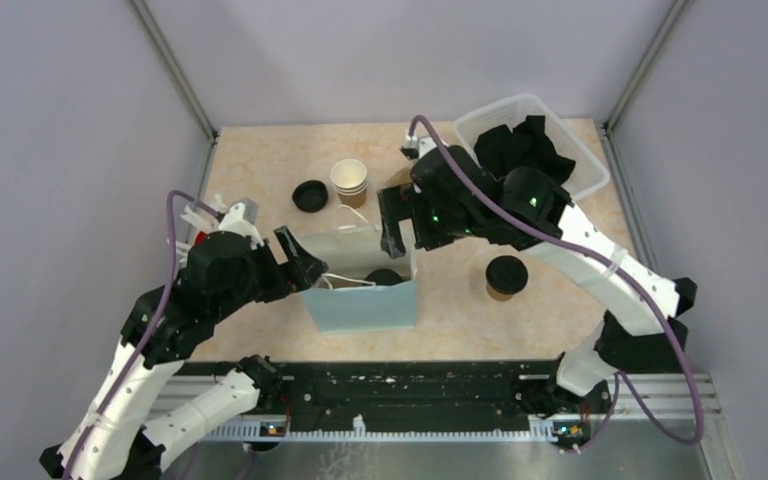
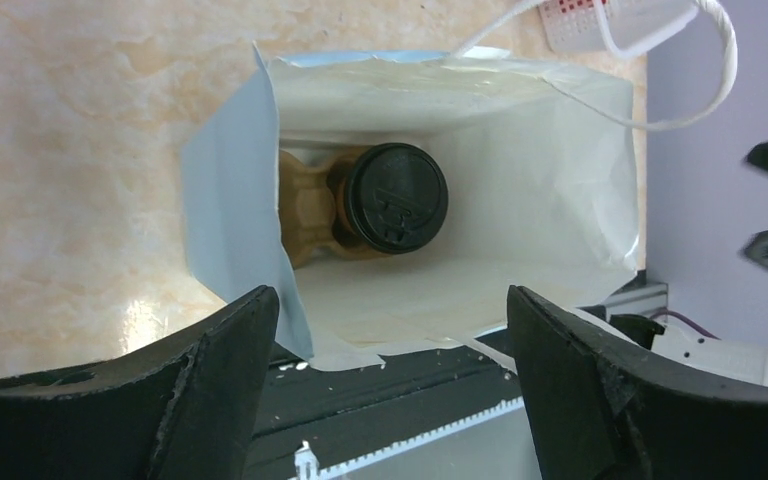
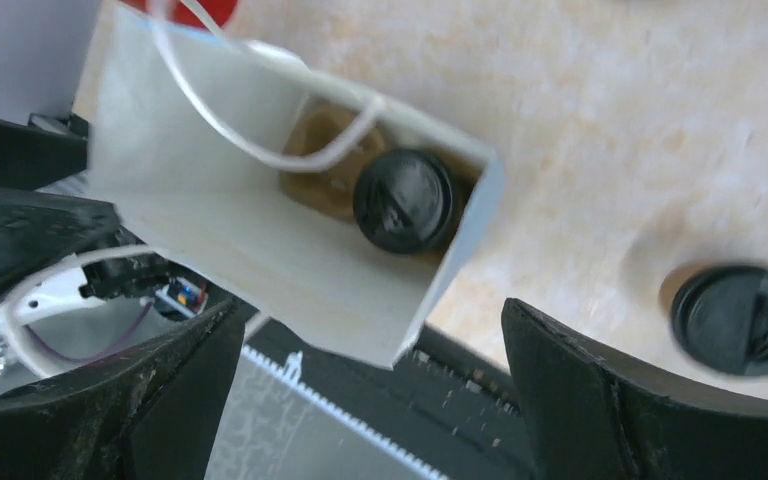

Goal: Pack the takeout coffee

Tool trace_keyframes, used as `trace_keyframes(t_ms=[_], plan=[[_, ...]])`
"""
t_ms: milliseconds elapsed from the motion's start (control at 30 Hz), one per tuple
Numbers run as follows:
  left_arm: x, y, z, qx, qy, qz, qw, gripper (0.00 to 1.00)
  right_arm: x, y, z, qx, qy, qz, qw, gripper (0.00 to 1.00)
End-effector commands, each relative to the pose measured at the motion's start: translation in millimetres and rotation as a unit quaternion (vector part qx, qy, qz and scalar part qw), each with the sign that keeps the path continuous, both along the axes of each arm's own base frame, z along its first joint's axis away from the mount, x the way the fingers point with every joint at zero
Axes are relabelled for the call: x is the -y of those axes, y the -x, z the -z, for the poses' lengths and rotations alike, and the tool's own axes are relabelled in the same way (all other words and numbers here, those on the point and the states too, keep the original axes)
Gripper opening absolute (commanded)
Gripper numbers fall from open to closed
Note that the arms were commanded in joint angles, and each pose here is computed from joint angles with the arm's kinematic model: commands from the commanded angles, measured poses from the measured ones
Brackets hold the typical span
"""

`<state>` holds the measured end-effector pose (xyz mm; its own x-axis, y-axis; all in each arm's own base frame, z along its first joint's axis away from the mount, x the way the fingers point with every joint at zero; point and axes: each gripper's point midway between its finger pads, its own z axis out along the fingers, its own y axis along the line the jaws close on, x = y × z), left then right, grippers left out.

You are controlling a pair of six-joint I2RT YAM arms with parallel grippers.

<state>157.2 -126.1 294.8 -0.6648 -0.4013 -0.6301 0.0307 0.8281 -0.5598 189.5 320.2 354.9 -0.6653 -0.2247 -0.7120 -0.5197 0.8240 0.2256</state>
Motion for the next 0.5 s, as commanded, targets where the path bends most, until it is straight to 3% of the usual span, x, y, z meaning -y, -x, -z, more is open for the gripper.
trace_keyframes(t_ms=[0, 200, 467], plan=[[16, 6, -1, -0.024, 0.031, 0.026, 0.999, 0.91, -3, 18, 30, -0.107, -0.075, 0.086, 0.988, 0.99], [38, 18, 12, -0.067, 0.05, 0.081, 0.993, 0.89, -12, 0, 51, -0.101, -0.093, 0.078, 0.988, 0.99], [76, 30, 15, -0.119, 0.114, 0.158, 0.974, 0.85, -40, -52, 35, -0.044, -0.117, 0.057, 0.991, 0.99]])
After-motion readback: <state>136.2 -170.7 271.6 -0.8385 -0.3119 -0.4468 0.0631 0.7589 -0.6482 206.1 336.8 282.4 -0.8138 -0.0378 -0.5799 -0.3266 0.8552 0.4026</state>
